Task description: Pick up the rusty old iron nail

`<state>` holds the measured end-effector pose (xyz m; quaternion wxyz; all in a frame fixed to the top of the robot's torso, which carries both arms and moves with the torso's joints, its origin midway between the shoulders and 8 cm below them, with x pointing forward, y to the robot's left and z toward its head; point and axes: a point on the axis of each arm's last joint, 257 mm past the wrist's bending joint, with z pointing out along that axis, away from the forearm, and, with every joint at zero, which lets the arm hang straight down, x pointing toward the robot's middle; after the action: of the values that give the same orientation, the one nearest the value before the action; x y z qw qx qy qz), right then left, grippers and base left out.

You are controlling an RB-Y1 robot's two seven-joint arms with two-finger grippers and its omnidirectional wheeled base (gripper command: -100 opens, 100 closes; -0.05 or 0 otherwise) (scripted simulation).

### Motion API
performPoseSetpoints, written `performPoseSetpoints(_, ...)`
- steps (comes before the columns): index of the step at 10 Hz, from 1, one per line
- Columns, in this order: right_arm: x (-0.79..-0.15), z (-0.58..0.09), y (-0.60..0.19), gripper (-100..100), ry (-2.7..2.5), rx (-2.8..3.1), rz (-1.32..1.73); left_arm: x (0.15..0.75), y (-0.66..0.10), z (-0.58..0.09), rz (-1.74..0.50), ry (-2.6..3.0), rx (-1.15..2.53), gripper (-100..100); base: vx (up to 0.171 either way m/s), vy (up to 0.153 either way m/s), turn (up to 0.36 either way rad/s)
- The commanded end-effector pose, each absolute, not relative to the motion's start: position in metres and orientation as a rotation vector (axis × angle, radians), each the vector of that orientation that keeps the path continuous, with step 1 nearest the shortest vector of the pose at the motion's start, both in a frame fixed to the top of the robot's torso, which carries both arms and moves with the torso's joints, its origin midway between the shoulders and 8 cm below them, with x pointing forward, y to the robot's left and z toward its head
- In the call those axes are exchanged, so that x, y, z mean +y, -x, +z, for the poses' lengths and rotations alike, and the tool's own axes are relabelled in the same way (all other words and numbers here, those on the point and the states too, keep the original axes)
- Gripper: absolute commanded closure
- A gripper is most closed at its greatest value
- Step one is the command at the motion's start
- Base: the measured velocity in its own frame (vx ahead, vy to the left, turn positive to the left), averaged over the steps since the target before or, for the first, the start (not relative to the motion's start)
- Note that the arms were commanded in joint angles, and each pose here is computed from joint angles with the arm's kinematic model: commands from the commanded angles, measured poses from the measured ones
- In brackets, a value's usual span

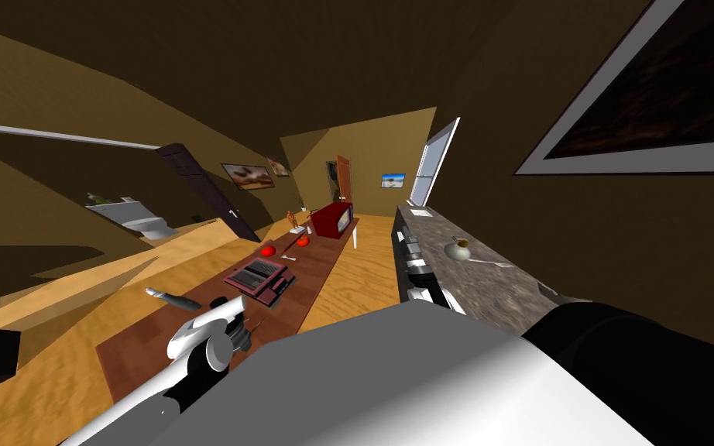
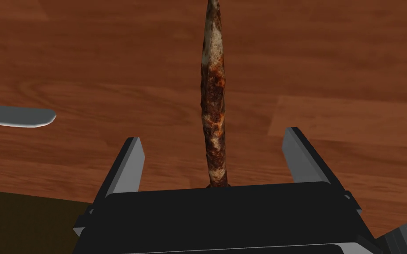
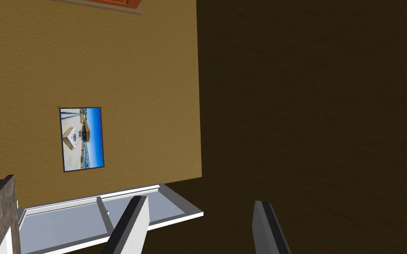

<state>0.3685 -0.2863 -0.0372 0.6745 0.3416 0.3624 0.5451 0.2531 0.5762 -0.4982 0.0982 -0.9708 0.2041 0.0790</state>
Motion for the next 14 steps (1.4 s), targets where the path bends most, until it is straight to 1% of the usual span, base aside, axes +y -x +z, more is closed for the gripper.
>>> performPoseSetpoints(1, -0.286, -0.037, -0.369, 0, -0.769, 0.815, 1.226, 0.57, -0.252, -0.506, 0.232, 2.875, 0.585, -100, -0.051, 0.082, -0.072)
performPoseSetpoints(3, -0.286, -0.037, -0.369, 0, -0.769, 0.815, 1.226, 0.57, -0.251, -0.507, 0.23, 2.874, 0.583, -100, -0.031, 0.054, -0.037)
performPoseSetpoints(4, -0.286, -0.037, -0.368, 0, -0.769, 0.815, 1.226, 0.569, -0.251, -0.507, 0.23, 2.875, 0.58, 100, -0.004, 0.007, 0.002)
performPoseSetpoints(8, -0.286, -0.037, -0.368, 0, -0.769, 0.815, 1.226, 0.569, -0.25, -0.507, 0.231, 2.876, 0.579, 100, 0.0, 0.0, 0.0)
performPoseSetpoints(9, -0.286, -0.037, -0.368, 0, -0.769, 0.815, 1.226, 0.569, -0.25, -0.507, 0.231, 2.876, 0.579, 0, 0.0, 0.0, 0.0)
performPoseSetpoints(10, -0.286, -0.037, -0.368, 0, -0.769, 0.815, 1.226, 0.578, -0.253, -0.496, 0.231, 2.871, 0.602, 100, 0.04, -0.068, 0.114)
performPoseSetpoints(13, -0.286, -0.037, -0.368, 0, -0.769, 0.815, 1.226, 0.581, -0.254, -0.491, 0.23, 2.867, 0.611, 100, 0.044, -0.074, 0.075)
performPoseSetpoints(14, -0.286, -0.037, -0.368, 0, -0.769, 0.815, 1.226, 0.581, -0.255, -0.491, 0.231, 2.867, 0.615, 0, 0.004, -0.008, -0.004)
